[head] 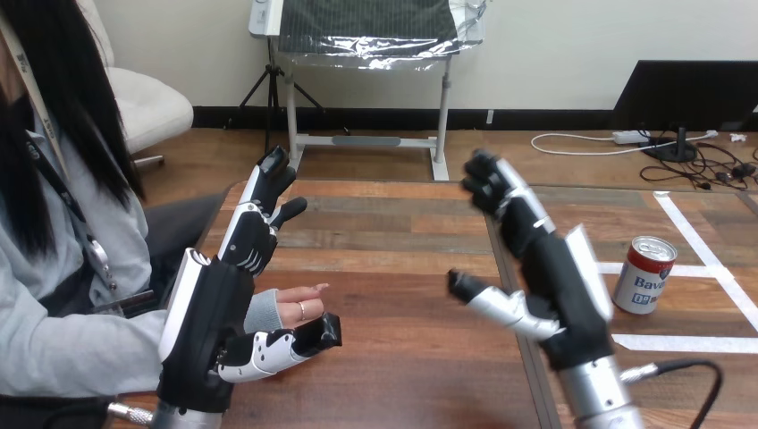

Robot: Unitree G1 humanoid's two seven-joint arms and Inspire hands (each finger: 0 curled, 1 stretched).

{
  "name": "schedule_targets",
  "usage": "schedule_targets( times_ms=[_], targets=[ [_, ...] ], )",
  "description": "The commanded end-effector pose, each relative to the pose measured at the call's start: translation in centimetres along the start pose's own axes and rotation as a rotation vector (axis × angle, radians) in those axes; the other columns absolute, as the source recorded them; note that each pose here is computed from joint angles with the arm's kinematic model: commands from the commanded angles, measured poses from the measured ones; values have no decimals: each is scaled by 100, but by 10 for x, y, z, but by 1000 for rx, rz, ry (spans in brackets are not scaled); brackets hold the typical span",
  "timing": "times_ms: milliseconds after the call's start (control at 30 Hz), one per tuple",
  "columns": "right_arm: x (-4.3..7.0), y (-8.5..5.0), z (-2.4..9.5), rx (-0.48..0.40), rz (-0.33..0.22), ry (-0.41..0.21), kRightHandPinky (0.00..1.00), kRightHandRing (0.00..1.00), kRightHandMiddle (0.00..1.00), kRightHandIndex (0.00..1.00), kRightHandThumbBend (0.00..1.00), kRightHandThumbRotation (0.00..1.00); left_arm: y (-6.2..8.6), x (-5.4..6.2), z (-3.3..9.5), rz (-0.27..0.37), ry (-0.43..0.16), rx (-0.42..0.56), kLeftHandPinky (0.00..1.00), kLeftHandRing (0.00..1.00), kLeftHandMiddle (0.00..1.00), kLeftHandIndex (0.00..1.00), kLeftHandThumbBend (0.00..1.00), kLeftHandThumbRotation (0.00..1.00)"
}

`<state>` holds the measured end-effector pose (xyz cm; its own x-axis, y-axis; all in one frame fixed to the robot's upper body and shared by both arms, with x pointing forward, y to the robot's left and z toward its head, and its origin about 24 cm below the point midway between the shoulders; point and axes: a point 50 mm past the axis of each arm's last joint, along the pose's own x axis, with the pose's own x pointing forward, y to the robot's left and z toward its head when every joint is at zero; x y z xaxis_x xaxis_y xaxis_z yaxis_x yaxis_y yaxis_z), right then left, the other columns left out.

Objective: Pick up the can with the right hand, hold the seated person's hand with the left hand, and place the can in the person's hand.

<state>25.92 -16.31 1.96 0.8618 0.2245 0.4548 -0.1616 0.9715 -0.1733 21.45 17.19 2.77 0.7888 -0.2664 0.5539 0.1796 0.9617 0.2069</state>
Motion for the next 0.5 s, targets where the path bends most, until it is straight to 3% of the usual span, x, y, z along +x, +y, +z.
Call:
schedule_targets(
  times_ms=[0, 467],
  targets=[
    [35, -14, 18, -33, -41, -148, 88, 88, 90, 92, 100, 52, 4, 14, 6, 12, -67, 4, 89, 97, 100, 98, 100, 61],
    [48, -33, 28, -66, -122, -200, 85, 88, 90, 92, 100, 49, 5, 13, 6, 20, -72, 6, 89, 96, 100, 98, 100, 61]
  ],
)
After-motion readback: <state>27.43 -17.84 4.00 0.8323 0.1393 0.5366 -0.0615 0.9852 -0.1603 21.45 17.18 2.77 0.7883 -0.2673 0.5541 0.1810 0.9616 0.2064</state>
